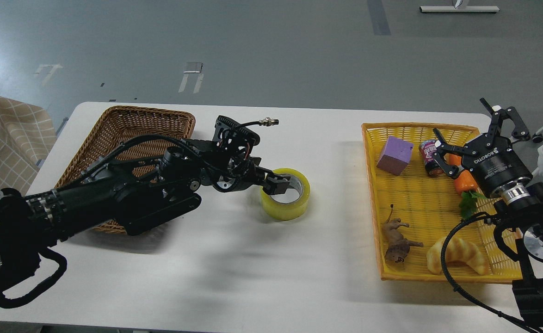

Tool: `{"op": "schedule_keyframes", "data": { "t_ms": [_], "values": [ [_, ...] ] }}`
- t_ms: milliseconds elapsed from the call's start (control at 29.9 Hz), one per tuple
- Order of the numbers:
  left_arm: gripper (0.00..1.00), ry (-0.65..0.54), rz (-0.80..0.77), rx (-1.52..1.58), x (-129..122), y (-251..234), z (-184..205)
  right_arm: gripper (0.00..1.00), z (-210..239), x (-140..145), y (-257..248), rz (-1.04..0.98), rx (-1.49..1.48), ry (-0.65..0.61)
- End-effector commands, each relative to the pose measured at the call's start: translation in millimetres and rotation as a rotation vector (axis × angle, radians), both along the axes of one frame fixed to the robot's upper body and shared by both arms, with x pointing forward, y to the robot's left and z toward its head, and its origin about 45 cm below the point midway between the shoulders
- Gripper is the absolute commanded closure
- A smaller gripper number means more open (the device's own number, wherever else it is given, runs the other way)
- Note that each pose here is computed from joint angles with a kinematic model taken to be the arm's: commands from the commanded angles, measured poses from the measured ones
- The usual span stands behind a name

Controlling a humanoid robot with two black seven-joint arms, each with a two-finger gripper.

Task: Place and transfer tape with both arms
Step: 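Reach the left gripper to the tape roll and grasp its rim, then lift the tape roll with the left gripper over the wicker basket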

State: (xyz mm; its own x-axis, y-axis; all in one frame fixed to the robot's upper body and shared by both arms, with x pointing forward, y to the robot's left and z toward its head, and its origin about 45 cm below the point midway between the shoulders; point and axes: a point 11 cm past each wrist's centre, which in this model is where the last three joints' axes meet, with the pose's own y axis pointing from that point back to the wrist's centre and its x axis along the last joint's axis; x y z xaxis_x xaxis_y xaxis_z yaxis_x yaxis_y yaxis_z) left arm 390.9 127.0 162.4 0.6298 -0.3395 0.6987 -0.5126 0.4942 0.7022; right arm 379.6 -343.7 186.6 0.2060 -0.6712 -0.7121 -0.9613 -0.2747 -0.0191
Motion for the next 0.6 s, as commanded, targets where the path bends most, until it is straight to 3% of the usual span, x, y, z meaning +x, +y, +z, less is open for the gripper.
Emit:
{"op": "schedule_keyframes", "data": {
  "t_ms": [0,167,267,301,334,434,568],
  "values": [
    [0.16,0.013,0.001,0.001,-1.5,-1.9,-4.1,0.0,-0.7,-0.1,-0.5,-0.001,0.001,0.002],
    [0.24,0.03,0.04,0.022,5.5,3.3,-14.4,0.0,-1.7,-0.2,-0.8,-0.002,0.001,0.005],
    [0.42,0.05,0.042,0.018,0.6,2.6,-22.0,0.0,-3.8,-0.5,-0.9,-0.004,0.003,0.011],
    [0.49,0.052,0.045,0.021,0.3,3.7,-23.3,0.0,-3.6,-0.5,-1.5,-0.004,0.002,0.011],
    [0.68,0.055,0.044,0.021,0.1,4.3,-24.2,0.0,-4.1,-0.6,-1.6,-0.005,0.002,0.012],
    [1.0,0.081,-0.003,0.02,-9.4,2.2,-33.6,0.0,-5.0,-0.7,-1.9,-0.006,0.003,0.015],
    [1.0,0.084,-0.064,0.005,-16.7,-1.6,-39.2,0.0,-7.2,-1.0,-2.0,-0.007,0.005,0.021]
  ]
}}
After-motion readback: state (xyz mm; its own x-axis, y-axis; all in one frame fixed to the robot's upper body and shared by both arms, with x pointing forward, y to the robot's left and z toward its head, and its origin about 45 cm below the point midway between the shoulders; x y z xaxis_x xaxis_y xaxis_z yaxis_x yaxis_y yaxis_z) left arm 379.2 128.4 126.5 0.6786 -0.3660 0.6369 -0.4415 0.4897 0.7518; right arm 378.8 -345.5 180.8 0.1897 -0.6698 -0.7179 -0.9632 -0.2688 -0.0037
